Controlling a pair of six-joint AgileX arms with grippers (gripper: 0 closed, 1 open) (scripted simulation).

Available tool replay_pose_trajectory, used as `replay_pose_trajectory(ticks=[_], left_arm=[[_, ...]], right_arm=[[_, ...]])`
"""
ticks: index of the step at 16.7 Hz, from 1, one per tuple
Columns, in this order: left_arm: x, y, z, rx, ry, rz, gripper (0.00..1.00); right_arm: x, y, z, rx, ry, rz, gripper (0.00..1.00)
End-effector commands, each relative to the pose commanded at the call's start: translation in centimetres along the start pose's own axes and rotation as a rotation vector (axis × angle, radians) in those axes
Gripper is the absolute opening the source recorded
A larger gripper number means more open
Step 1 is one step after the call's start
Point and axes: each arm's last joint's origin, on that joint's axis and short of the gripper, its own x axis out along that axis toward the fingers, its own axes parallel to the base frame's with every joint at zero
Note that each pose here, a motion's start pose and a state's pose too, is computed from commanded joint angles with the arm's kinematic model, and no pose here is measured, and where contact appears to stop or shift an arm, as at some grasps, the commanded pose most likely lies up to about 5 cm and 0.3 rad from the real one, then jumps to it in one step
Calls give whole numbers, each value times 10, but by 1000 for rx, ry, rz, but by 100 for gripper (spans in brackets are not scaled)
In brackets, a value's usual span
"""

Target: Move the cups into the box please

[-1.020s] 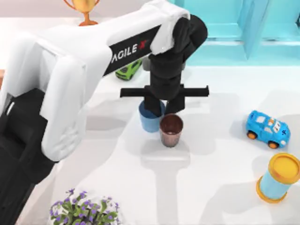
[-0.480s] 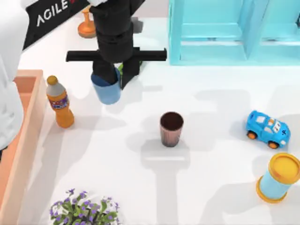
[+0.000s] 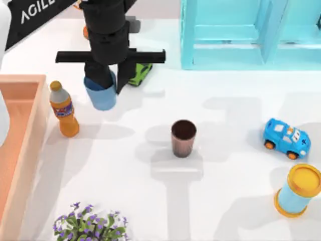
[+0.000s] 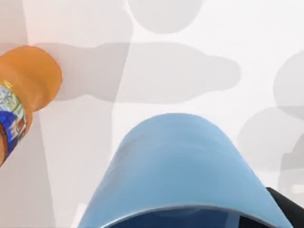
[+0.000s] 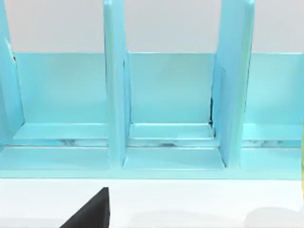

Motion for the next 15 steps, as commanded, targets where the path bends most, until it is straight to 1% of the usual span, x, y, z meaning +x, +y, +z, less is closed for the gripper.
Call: replay_pose_trajectory(ticks=[2,4,7,11,13,15], left_arm=[[-9,24,-3,0,-4,0,0],[-19,57,-10,-1,-7,1,0],[-35,115,-32,-4,-12,4,0],[-46,186,-84,-6,-16,12,0],[-47,213,-114,-7,-16,16,0],[-45,231,-142,-8,-15,21,0]], right_arm=[[0,0,0,0,0,0,100],[0,0,0,0,0,0,100],[0,0,0,0,0,0,100],[0,0,0,0,0,0,100],[0,0,0,0,0,0,100],[0,0,0,0,0,0,100]])
